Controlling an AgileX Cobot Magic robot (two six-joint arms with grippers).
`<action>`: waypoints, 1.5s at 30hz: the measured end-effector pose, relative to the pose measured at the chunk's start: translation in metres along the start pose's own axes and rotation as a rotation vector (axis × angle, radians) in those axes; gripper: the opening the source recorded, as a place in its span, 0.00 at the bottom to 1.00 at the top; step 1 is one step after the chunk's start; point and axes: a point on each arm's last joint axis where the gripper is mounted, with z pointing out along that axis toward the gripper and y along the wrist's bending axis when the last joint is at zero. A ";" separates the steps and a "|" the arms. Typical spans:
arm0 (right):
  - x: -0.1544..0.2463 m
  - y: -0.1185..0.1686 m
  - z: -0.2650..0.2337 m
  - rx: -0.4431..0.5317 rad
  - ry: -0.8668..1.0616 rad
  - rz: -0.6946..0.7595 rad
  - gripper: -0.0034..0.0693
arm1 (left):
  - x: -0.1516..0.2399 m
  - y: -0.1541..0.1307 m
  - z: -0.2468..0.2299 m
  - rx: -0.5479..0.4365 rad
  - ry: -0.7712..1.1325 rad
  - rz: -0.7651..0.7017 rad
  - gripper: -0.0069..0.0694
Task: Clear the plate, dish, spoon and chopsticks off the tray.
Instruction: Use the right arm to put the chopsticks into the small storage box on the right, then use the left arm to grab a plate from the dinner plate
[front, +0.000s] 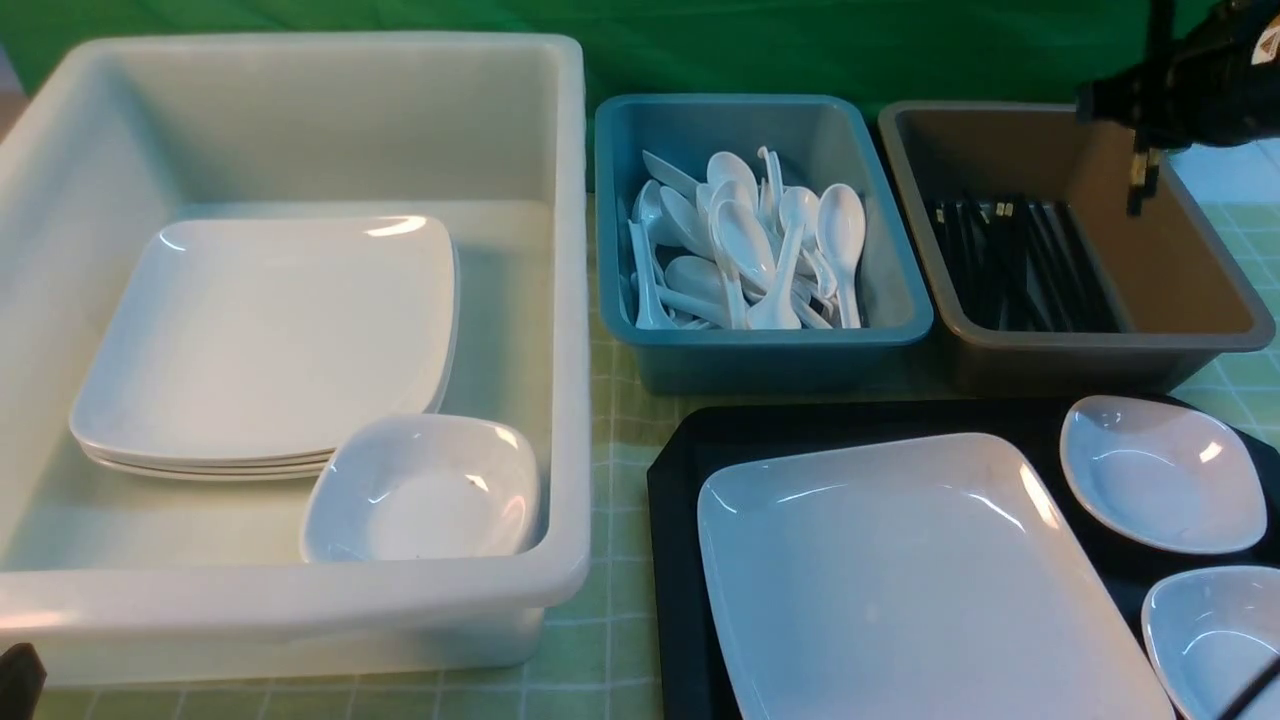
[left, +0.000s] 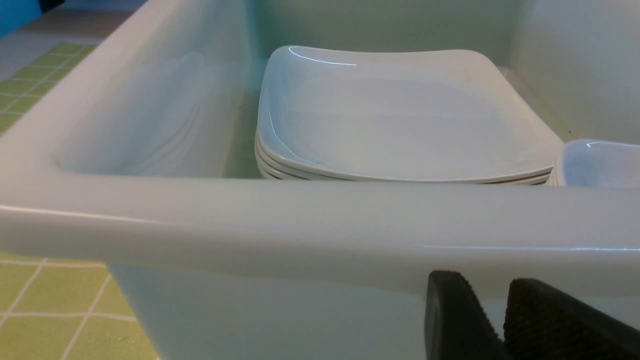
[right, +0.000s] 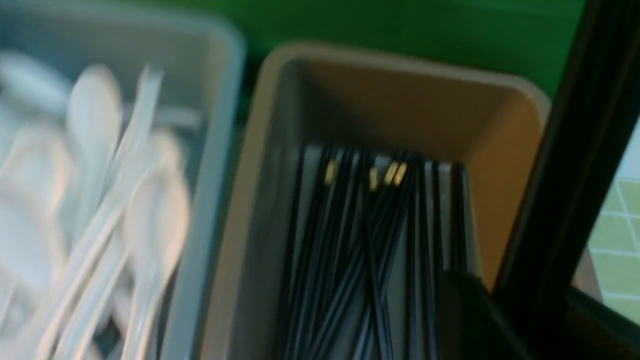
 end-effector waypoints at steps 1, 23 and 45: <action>0.009 -0.005 0.022 0.002 -0.007 0.040 0.20 | 0.000 0.000 0.000 0.000 0.000 0.000 0.29; 0.036 -0.011 0.035 0.045 0.206 0.058 0.30 | 0.000 0.000 0.000 0.000 0.000 0.000 0.31; 0.020 0.026 -0.284 -0.210 0.206 -0.256 0.05 | 0.000 0.000 0.000 0.000 0.000 0.000 0.34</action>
